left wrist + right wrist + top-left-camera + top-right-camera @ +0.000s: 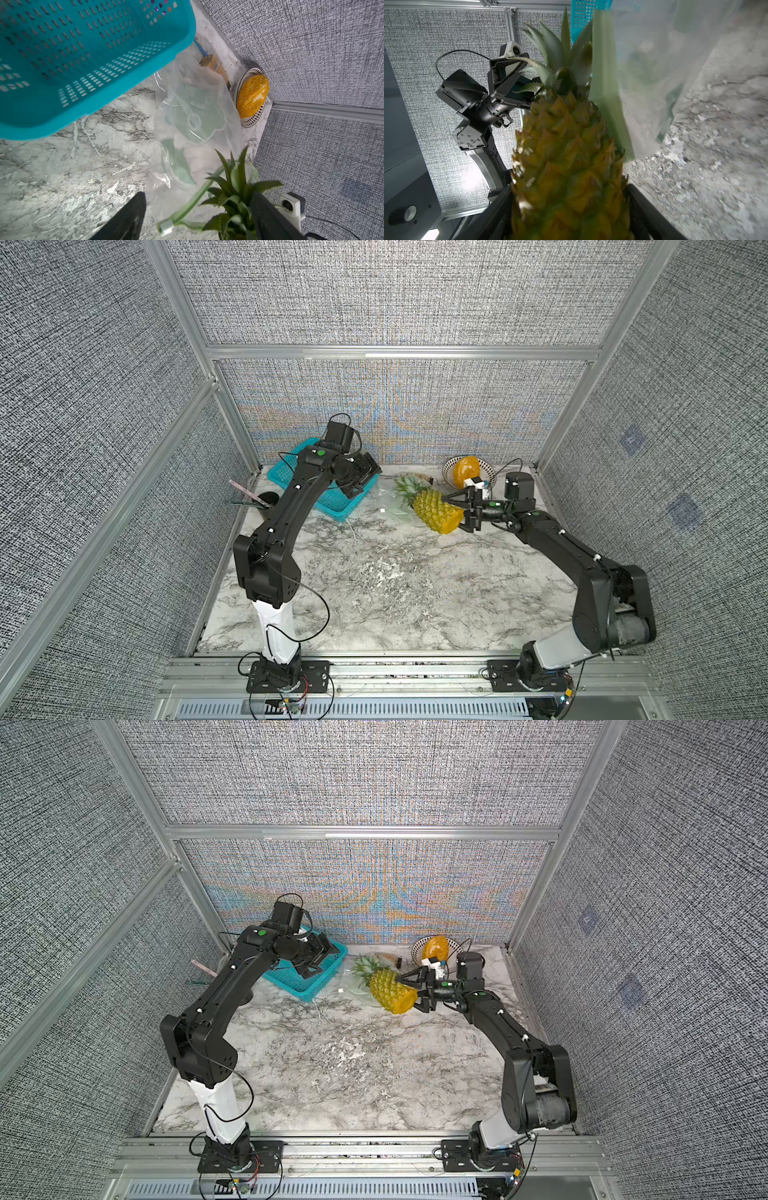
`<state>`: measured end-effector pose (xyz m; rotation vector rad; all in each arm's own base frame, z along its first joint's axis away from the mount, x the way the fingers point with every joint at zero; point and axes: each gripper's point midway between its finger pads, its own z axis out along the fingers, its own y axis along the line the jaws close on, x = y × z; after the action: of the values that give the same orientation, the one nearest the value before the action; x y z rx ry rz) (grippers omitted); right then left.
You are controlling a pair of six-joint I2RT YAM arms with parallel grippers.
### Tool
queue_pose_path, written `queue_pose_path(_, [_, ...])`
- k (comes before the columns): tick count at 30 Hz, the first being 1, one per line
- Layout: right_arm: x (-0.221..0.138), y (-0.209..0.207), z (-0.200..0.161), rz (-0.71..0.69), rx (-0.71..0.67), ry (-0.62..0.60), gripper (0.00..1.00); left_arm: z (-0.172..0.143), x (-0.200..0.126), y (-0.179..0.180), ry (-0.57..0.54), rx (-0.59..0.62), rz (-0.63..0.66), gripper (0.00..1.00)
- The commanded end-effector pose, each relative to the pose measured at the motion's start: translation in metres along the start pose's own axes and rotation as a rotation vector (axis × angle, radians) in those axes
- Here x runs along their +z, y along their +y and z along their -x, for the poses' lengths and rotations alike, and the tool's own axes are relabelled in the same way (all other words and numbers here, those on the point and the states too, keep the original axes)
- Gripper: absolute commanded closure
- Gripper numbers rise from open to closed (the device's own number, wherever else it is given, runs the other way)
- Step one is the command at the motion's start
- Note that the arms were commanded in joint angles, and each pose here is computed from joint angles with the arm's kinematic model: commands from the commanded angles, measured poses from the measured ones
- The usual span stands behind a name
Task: Open the zip-top bag and take out the pineapple
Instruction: Place the zipper food storage bag at the center of the board.
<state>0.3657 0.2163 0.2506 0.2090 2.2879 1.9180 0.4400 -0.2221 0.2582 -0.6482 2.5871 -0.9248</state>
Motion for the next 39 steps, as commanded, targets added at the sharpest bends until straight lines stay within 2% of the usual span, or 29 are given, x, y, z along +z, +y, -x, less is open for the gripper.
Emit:
queue_pose_path(1, [0.018,0.026,0.011,0.066,-0.082,0.02,0.44,0.002,-0.005,0.02,-0.007,0.001,0.061,0.18])
queue_pose_path(7, [0.033,0.03,0.011,0.105,-0.064,0.041,0.45,-0.016,0.008,0.043,0.054,-0.065,0.074,0.19])
queue_pose_path(12, [0.021,0.025,0.004,0.096,-0.041,0.007,0.46,-0.032,0.024,0.064,0.075,-0.157,0.061,0.27])
queue_pose_path(16, [0.008,0.022,-0.009,0.086,-0.018,-0.022,0.46,-0.043,0.04,0.068,0.116,-0.158,0.067,0.27])
queue_pose_path(21, [-0.012,0.002,-0.028,0.033,0.02,-0.069,0.46,-0.077,0.086,0.066,0.258,-0.132,0.093,0.2])
queue_pose_path(25, [-0.03,-0.016,-0.042,0.014,0.067,-0.12,0.45,-0.11,0.125,0.071,0.369,-0.14,0.124,0.2])
queue_pose_path(27, [-0.037,-0.021,-0.046,0.011,0.081,-0.145,0.46,-0.118,0.133,0.074,0.379,-0.16,0.125,0.21])
queue_pose_path(30, [-0.04,-0.018,-0.047,0.012,0.072,-0.166,0.46,-0.114,0.131,0.073,0.355,-0.163,0.115,0.21])
queue_pose_path(34, [-0.038,-0.01,-0.038,0.016,0.052,-0.171,0.46,-0.09,0.115,0.066,0.307,-0.167,0.083,0.22])
queue_pose_path(39, [-0.02,0.01,-0.014,0.023,-0.006,-0.137,0.46,-0.042,0.061,0.049,0.184,-0.145,0.036,0.22])
